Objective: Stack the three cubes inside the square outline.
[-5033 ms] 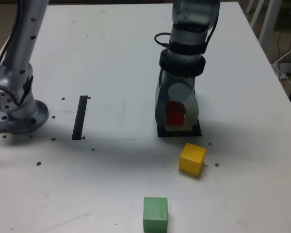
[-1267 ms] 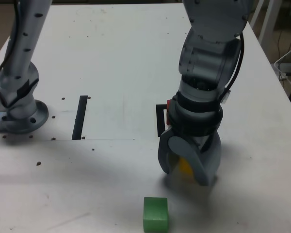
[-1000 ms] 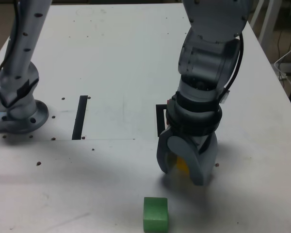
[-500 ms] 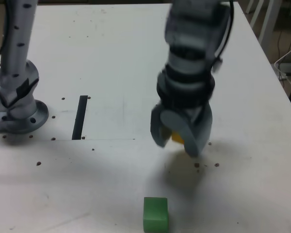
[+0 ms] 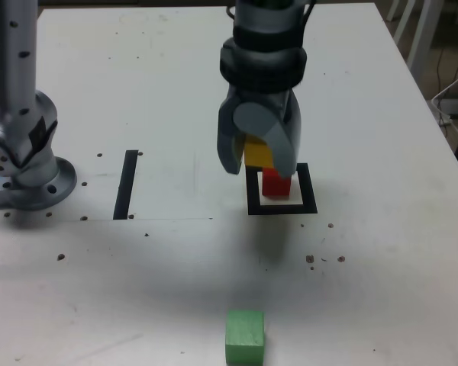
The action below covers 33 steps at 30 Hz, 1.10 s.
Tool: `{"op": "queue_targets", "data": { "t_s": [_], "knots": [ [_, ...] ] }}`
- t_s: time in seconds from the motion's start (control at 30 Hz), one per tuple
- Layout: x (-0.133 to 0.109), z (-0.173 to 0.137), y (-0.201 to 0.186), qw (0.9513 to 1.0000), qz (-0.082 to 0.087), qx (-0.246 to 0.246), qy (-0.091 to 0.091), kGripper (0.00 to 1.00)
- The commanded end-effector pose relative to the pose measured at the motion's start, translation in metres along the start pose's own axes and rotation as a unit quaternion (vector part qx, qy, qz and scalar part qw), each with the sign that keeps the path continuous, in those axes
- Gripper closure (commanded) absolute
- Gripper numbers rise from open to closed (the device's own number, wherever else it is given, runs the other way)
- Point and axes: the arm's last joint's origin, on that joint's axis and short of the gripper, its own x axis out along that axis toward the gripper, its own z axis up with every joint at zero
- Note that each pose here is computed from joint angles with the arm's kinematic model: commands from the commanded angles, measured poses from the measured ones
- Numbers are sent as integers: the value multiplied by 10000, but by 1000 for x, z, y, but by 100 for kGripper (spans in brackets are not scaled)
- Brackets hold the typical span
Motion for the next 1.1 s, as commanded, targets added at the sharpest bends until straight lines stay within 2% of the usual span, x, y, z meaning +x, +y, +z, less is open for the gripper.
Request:
{"op": "queue_targets", "data": {
  "t_s": [0.0,0.27,0.57,1.07],
  "knots": [
    [-1,-3,9,9999,-49,-101,-35,68],
    [5,0,37,9989,-294,-346,-64,68],
    [12,12,53,9980,-524,-341,-52,68],
    [30,24,62,9977,-589,-331,54,68]
  ]
}}
